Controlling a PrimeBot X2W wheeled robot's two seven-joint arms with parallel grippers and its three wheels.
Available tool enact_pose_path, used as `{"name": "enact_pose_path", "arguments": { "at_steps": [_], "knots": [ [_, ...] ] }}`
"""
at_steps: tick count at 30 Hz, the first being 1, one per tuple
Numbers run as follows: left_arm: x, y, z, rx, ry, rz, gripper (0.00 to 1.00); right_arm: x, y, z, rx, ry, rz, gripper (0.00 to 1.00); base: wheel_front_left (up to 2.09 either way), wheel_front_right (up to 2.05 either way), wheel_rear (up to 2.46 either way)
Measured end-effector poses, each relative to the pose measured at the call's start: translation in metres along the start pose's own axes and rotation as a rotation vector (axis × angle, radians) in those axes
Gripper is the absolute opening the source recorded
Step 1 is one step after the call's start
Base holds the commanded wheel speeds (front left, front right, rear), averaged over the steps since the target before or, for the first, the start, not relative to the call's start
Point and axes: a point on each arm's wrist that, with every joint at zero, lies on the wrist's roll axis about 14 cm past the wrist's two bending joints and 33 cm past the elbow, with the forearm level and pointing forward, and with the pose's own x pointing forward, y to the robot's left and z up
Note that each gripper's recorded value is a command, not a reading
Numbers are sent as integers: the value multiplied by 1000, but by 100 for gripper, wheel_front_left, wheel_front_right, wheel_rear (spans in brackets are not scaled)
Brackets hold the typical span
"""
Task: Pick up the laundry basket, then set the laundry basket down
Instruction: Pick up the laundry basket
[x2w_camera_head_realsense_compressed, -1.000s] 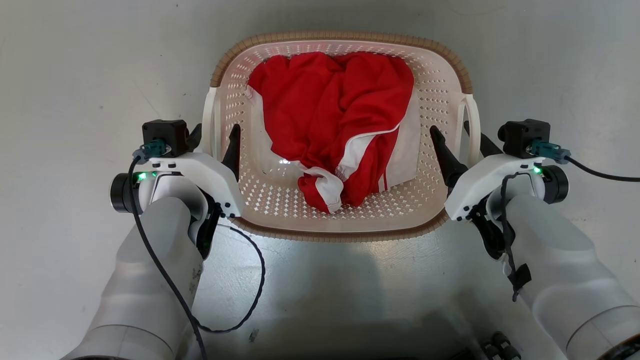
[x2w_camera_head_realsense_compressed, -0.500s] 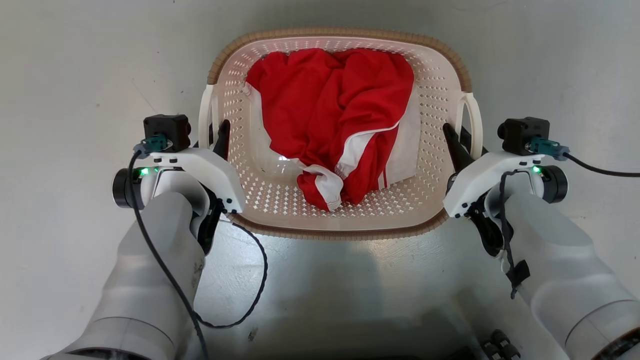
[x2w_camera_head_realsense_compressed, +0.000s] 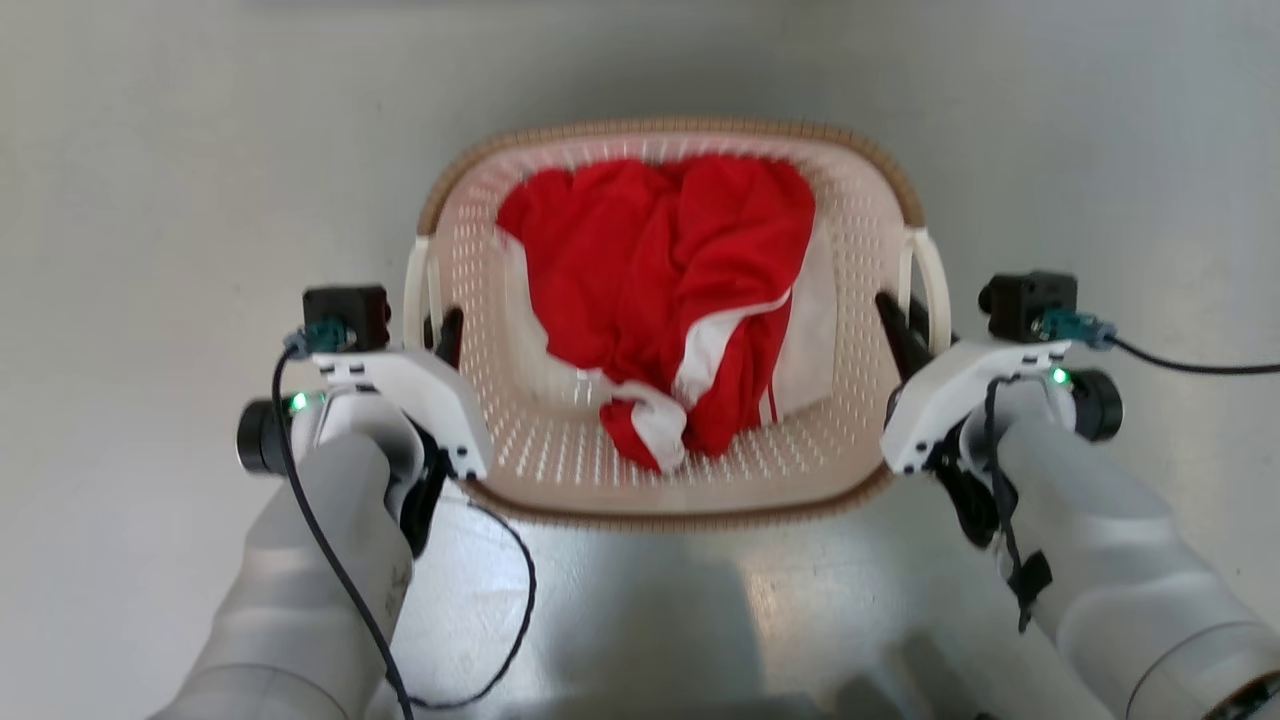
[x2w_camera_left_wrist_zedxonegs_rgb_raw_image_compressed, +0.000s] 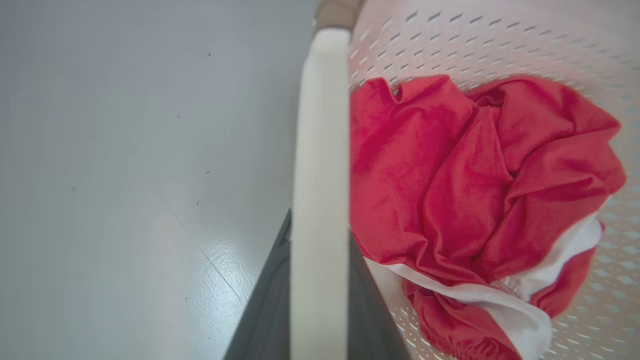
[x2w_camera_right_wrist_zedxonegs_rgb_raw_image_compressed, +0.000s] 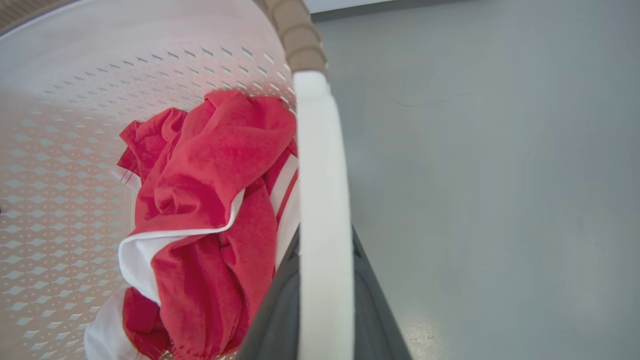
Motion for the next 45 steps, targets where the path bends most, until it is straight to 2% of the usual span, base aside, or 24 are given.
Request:
{"name": "enact_pose_path", "arguments": {
  "at_steps": [15, 30, 45],
  "knots": [
    [-67, -26, 15, 13, 26, -39, 0, -68, 24, 14, 17, 22, 17, 0, 0, 0, 0],
    [-136, -43, 17, 48, 17, -54, 0, -133, 51, 22, -14, 15, 47, 0, 0, 0, 0],
    [-167, -56, 9, 67, 66, -70, 0, -171, 57, 11, -16, 53, 49, 0, 0, 0, 0]
  ]
}}
